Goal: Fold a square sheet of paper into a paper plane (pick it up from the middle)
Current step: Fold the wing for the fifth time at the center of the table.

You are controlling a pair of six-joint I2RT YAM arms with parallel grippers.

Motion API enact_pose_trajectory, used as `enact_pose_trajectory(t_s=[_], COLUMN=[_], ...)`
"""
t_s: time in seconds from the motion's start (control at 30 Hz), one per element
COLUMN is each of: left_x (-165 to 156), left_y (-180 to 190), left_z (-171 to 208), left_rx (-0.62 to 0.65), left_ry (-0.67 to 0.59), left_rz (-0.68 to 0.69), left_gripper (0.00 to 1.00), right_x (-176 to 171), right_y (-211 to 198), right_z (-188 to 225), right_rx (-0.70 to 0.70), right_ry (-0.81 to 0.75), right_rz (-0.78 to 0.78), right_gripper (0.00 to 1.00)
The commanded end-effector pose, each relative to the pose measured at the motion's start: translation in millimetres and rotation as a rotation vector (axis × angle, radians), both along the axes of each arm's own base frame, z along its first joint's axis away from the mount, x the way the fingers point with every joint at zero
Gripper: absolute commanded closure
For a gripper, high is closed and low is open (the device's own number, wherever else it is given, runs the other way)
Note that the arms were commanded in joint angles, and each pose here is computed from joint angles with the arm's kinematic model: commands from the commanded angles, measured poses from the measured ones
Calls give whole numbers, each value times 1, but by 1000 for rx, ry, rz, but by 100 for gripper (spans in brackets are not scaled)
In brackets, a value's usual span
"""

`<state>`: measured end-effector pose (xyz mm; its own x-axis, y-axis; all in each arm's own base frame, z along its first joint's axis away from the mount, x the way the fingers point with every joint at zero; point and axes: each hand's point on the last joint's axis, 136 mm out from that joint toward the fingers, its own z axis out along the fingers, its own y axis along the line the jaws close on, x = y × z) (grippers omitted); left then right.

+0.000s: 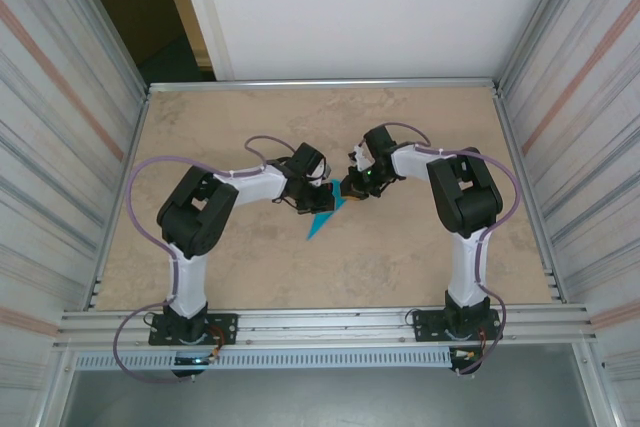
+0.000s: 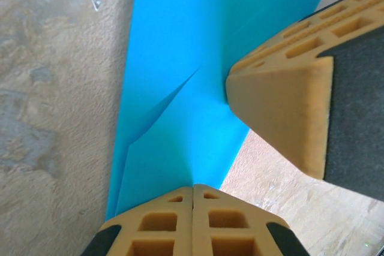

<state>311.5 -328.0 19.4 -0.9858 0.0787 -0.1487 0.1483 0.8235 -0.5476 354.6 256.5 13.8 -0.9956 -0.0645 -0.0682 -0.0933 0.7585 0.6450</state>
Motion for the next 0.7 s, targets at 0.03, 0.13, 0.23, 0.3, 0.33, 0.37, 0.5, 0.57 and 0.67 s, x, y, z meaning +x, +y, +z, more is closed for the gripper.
enact_pose_trajectory(t_s=[0.03, 0.13, 0.23, 0.3, 0.33, 0.37, 0.5, 0.57, 0.67], left_x=[-33, -37, -35, -30, -27, -23, -4, 3, 9], left_y=[36, 38, 34, 27, 23, 18, -4, -9, 0], left_z=[-37, -40, -34, -26, -20, -10, 46, 75, 105], left_rx=[137, 135, 118, 88, 71, 43, -85, -146, -196], left_ry=[127, 135, 124, 105, 95, 78, -17, -68, -129], left_rz=[35, 34, 25, 12, 6, 1, -14, -6, 30], left_gripper=[97, 97, 97, 96, 96, 95, 87, 80, 66], right_x=[29, 51, 69, 75, 75, 74, 62, 52, 34], right_y=[-34, -53, -65, -68, -68, -67, -69, -71, -72], right_z=[-20, -18, -9, 4, 12, 21, 53, 63, 72], right_rx=[-65, -74, -68, -68, -65, -56, -50, -66, -108], right_ry=[8, 0, -21, -49, -65, -79, -136, -157, -178], right_rz=[-95, -165, -212, -219, -219, -221, -249, -263, -277], right_gripper=[86, 86, 85, 85, 85, 84, 78, 73, 65])
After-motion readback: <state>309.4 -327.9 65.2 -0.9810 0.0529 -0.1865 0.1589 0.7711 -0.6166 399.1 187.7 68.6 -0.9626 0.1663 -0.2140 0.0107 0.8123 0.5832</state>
